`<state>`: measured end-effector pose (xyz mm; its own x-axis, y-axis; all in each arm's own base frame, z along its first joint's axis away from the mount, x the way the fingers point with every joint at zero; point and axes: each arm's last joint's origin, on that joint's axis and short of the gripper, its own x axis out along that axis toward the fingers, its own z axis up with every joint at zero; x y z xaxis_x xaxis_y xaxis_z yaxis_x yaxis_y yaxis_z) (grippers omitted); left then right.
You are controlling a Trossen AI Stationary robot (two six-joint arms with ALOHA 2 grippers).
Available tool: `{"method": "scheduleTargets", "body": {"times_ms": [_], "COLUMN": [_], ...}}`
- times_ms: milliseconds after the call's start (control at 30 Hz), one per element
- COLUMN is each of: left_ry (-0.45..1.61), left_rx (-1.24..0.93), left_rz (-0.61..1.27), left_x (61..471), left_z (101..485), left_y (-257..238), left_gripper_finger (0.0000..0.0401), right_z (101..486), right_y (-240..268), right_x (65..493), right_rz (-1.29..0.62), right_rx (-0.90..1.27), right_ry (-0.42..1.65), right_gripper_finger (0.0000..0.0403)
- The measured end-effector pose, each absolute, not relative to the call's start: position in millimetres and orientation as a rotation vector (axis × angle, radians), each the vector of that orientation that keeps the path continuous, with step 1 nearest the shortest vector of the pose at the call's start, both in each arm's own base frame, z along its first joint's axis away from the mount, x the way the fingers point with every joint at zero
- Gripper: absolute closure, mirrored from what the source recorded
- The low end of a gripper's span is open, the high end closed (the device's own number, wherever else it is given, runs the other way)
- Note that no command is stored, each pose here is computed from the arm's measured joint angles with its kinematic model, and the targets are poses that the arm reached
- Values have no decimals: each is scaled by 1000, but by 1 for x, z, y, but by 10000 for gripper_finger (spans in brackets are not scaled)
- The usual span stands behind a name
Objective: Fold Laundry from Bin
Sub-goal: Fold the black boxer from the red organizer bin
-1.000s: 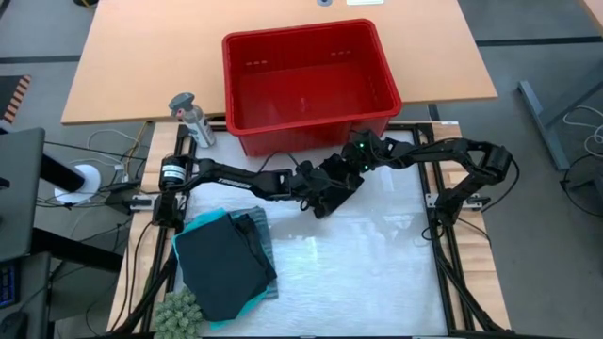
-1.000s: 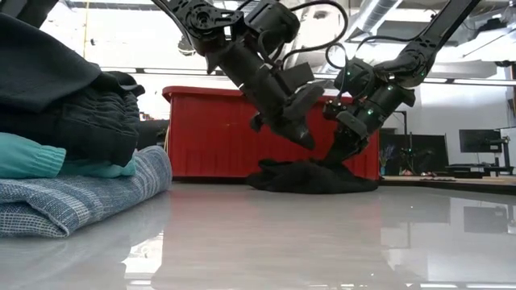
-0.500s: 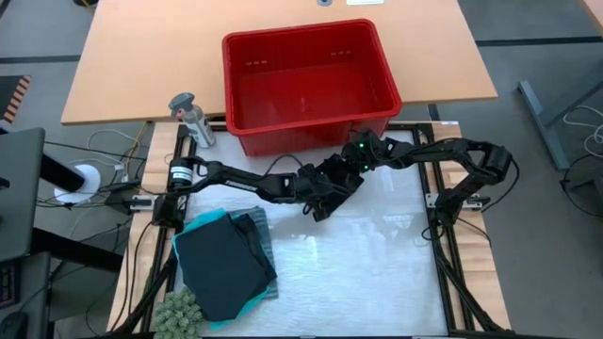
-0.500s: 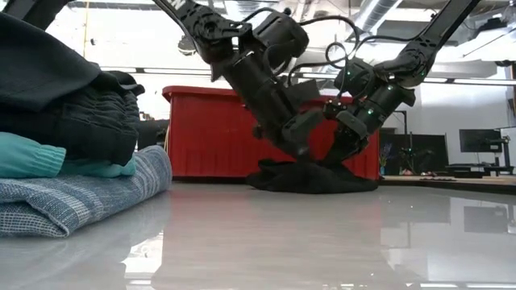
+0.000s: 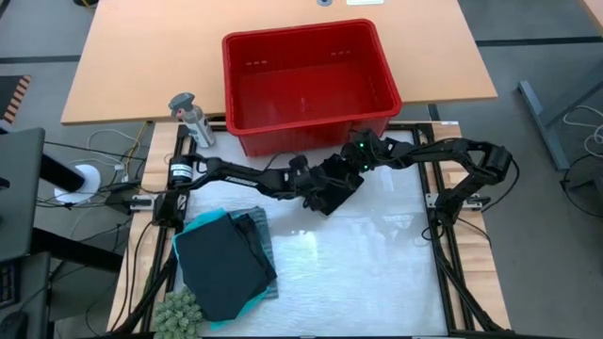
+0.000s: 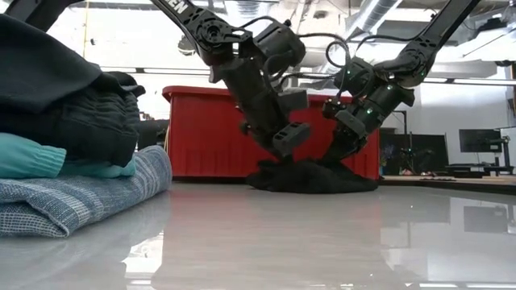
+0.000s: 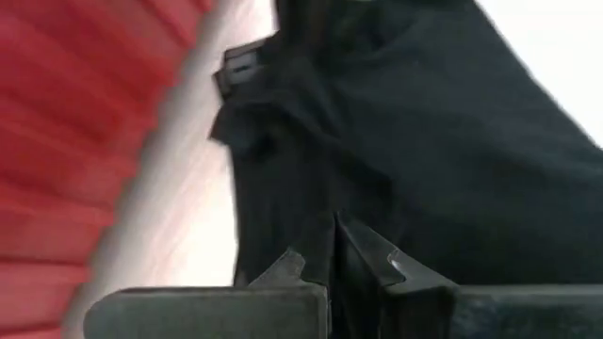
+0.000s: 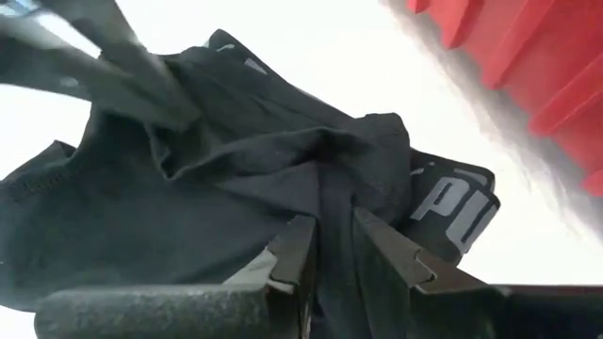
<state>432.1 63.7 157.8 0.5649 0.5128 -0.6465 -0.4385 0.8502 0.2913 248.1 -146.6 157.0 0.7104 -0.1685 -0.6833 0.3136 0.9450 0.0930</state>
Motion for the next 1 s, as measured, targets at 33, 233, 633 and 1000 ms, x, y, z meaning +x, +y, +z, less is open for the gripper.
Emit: {"method": "scheduleTargets", "body": {"times_ms": [33, 233, 633, 1000], "left_ry": [800, 853, 536, 687], "left_rx": [101, 55, -94, -48], "left_rz": [574, 700, 297, 492], "left_x": [431, 422, 436, 435], "left_z": [157, 153, 207, 161], "left_y": [66, 77, 64, 79], "left_gripper_finger": [401, 401, 401, 401], "right_z": [157, 157, 157, 157], "right_y": [-147, -147, -148, -148], "right_x": [248, 248, 248, 247], "right_rz": [-269, -279, -314, -313], "right_rx": [209, 225, 243, 245], "right_ry": [734, 736, 734, 737], "right_gripper_finger": [304, 304, 304, 304]}}
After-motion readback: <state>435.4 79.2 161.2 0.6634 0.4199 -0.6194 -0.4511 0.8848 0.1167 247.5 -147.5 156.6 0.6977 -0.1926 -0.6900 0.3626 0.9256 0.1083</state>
